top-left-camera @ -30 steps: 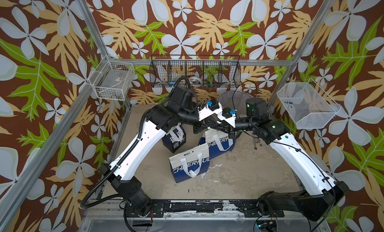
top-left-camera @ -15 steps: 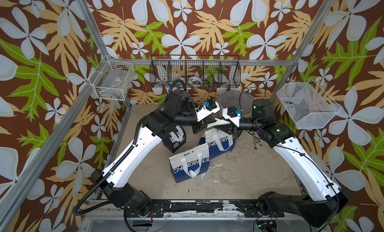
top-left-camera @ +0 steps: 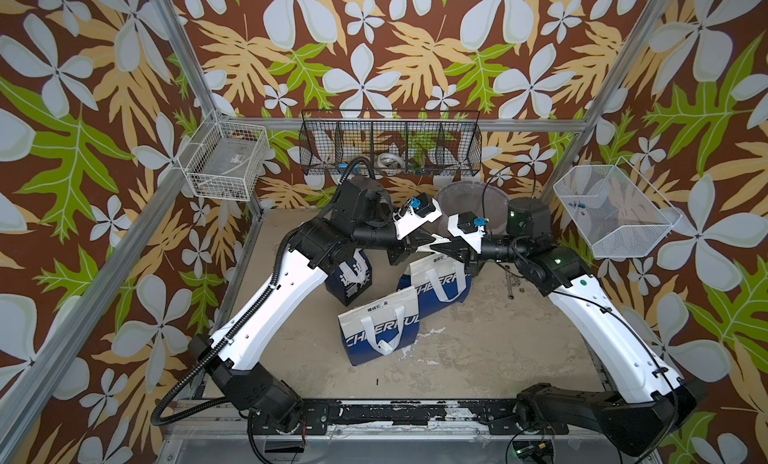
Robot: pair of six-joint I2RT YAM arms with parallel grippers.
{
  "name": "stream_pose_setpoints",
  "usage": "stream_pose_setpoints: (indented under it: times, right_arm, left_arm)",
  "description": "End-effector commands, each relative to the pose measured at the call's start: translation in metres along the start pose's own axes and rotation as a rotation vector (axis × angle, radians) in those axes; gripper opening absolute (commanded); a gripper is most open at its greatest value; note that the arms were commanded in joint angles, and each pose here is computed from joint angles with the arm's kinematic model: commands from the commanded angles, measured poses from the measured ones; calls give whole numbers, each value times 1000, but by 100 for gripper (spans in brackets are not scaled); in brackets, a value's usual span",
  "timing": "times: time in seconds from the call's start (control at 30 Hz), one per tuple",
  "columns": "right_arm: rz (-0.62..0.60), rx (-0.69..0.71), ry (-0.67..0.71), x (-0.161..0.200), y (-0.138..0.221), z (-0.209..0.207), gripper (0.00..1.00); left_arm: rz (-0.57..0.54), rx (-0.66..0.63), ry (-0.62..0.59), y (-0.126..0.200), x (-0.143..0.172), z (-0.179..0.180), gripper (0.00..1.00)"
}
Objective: Shred takeout receipts and throw away
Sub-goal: Shred the takeout receipt.
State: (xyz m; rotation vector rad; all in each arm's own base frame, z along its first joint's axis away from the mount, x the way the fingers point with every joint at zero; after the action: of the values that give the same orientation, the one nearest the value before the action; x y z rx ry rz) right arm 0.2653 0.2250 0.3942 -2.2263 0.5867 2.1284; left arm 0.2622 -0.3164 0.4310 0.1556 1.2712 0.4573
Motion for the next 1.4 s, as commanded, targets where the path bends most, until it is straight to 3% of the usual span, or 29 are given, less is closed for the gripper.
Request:
stream_pose_setpoints:
  times: [0.0, 0.1, 0.2, 0.4, 0.83, 1.0, 1.1, 1.27, 1.37]
  right_arm:
    - [-10, 40, 56, -4, 1, -2, 0]
    - [-28, 69, 82, -9, 5, -2, 0]
    - [-35, 76, 96, -11, 6, -2, 0]
    - [-55, 105, 122, -13, 9, 1, 0]
    - [-146, 470, 474, -43, 15, 36, 0]
    - [-112, 555, 499, -37, 17, 27, 0]
    - [-161, 590, 519, -46, 29, 33, 0]
    - [-245, 580, 492, -59, 45, 42, 0]
    - [-334, 597, 451, -68, 67, 42, 0]
  left_arm:
    - [7, 55, 49, -5, 2, -5, 25]
    - [18, 78, 59, -8, 3, -5, 20]
    - [3, 91, 54, -8, -1, -7, 0]
    - [-10, 38, 47, -4, -5, 0, 0]
    - [184, -259, 254, -20, 37, 53, 0]
    - [125, -167, 255, -22, 26, 41, 0]
    - [192, -317, 278, -15, 37, 61, 0]
    - [218, -408, 310, -15, 48, 78, 0]
    - [312, -516, 313, -17, 68, 95, 0]
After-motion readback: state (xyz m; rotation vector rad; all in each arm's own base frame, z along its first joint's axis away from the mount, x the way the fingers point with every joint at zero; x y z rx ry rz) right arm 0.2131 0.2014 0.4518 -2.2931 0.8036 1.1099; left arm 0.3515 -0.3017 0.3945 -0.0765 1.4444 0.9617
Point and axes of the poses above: each gripper's point midway between its finger pads, its own y axis back along the fingers, its own z axis along the line the jaws close on, x = y × z, the point moved 3 cm from there along y, back along the fingers, and after that the axes turned 10 degrees about -y, right-handed, at the moved point
